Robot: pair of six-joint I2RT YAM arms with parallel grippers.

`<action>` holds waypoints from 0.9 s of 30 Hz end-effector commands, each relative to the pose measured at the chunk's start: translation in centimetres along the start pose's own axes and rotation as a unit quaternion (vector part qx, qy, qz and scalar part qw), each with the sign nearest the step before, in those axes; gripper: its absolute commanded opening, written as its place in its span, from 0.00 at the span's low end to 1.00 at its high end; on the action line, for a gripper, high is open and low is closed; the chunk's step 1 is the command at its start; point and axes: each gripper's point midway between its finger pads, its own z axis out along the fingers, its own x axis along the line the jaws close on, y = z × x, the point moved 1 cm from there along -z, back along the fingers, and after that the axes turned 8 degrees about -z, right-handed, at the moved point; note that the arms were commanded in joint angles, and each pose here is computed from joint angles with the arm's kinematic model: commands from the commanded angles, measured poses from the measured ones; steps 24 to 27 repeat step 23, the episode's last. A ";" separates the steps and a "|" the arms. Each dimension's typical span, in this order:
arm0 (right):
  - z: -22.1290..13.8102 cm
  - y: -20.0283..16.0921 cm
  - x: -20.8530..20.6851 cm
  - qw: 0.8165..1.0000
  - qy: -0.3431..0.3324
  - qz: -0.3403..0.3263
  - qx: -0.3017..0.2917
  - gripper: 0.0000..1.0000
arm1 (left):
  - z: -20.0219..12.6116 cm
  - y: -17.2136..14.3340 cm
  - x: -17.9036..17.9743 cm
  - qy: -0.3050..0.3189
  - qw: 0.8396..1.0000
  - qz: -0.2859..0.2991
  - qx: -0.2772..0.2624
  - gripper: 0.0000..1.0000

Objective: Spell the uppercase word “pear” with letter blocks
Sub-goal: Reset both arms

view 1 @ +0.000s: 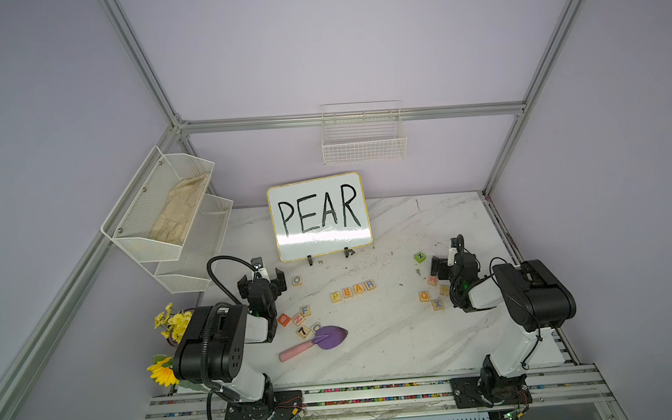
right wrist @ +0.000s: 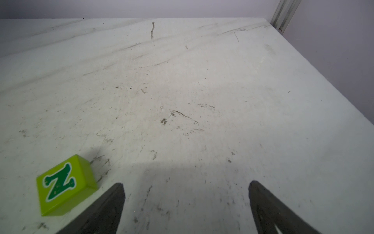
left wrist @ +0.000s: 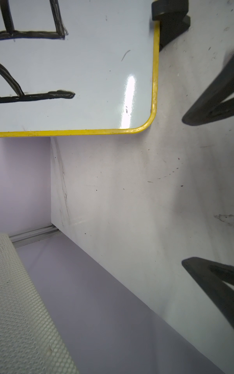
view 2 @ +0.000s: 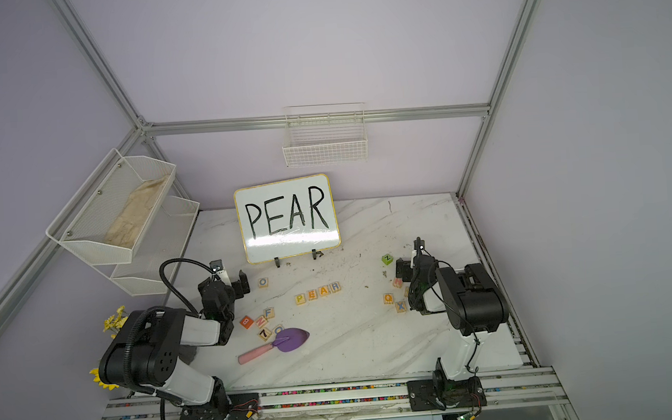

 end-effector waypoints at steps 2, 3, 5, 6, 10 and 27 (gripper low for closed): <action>0.1 0.0 -0.2 1.000 -0.008 -0.002 0.002 0.97 | 0.8 3.3 -0.6 0.001 0.999 -0.019 -0.044 1.00; 0.1 0.1 -0.1 1.000 -0.007 -0.002 0.002 0.98 | 0.8 3.3 -0.6 0.000 0.999 -0.019 -0.044 1.00; 0.1 0.0 -0.1 1.000 -0.007 -0.002 0.002 0.97 | 0.8 3.3 -0.6 0.001 0.999 -0.018 -0.044 1.00; 0.1 0.0 -0.1 1.000 -0.008 -0.003 0.003 0.97 | 0.8 3.3 -0.6 0.000 0.999 -0.018 -0.043 1.00; 0.1 0.0 -0.2 1.000 -0.008 -0.002 0.001 0.97 | 0.8 3.3 -0.6 0.001 0.999 -0.018 -0.044 1.00; 0.1 0.1 -0.2 1.000 -0.008 -0.002 0.001 0.97 | 0.8 3.3 -0.6 0.000 0.999 -0.018 -0.046 1.00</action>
